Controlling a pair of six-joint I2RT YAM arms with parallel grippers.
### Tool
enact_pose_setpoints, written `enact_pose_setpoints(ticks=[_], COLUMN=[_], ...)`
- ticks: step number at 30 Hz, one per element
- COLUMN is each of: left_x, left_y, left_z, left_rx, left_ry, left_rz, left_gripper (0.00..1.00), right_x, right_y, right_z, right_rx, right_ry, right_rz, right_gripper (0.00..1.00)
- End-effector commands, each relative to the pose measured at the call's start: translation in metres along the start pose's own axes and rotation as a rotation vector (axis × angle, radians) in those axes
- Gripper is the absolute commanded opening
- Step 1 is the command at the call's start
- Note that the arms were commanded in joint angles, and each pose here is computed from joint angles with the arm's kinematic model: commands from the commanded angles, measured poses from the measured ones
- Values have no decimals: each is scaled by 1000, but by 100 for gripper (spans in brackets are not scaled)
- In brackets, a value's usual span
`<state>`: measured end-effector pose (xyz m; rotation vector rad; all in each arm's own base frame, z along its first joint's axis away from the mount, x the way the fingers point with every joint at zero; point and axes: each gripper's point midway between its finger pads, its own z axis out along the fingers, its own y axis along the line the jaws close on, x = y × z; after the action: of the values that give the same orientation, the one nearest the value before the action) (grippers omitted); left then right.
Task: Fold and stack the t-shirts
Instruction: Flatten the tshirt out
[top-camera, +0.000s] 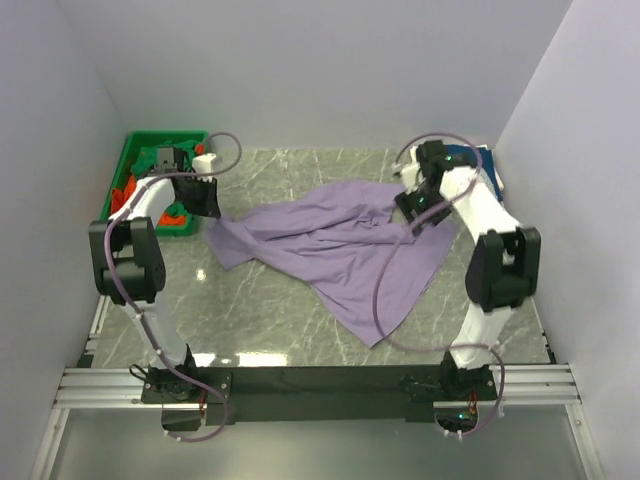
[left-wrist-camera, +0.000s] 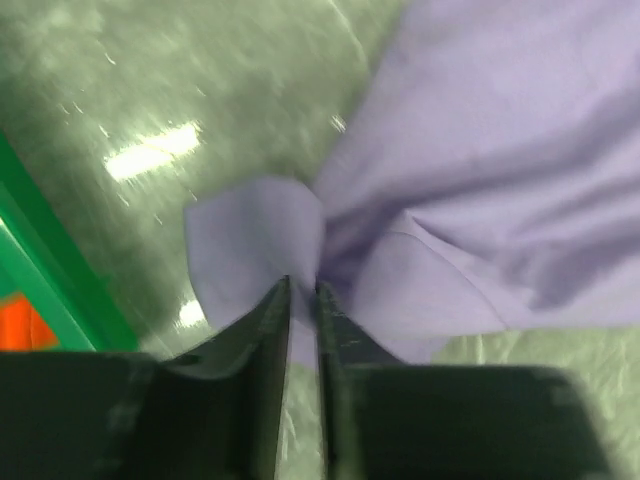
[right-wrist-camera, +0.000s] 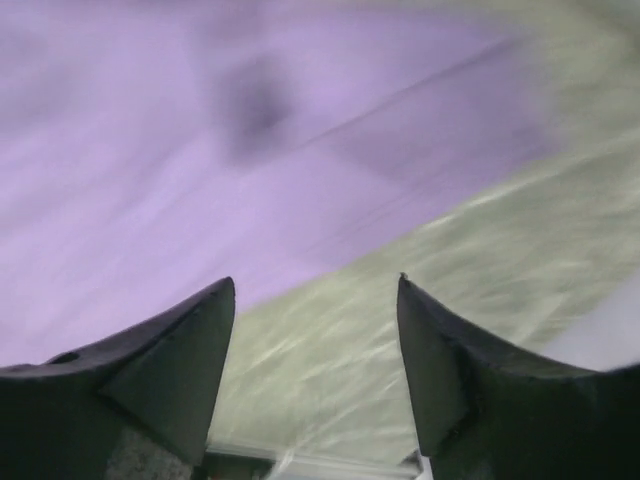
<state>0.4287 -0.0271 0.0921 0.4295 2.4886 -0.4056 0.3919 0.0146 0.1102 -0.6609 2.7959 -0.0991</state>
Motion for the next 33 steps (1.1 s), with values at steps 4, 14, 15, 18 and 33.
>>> enact_pose_setpoints(ticks=[4,14,15,18,33], left_x=[-35,21,27,49,125], left_y=[15,-17,-18,-22,-51], left_z=[-19,-31,-30,-24,-8], left_rx=[44,136,138,128,165], left_ry=[-104,-22,-17,14,201], left_rz=[-71,168,188,233,404], left_gripper=[38,45,45,43,25], right_x=[69,125,128,138,179], right_y=[173,261,263,262,102], right_z=[-35,13,15,28,48], right_rx=[-414,-509,-506,-467,-136], right_ry=[56,278,288,331,437], right_rz=[-277,-418,-423,-442,-385], right_gripper=[59,70,70,58,0])
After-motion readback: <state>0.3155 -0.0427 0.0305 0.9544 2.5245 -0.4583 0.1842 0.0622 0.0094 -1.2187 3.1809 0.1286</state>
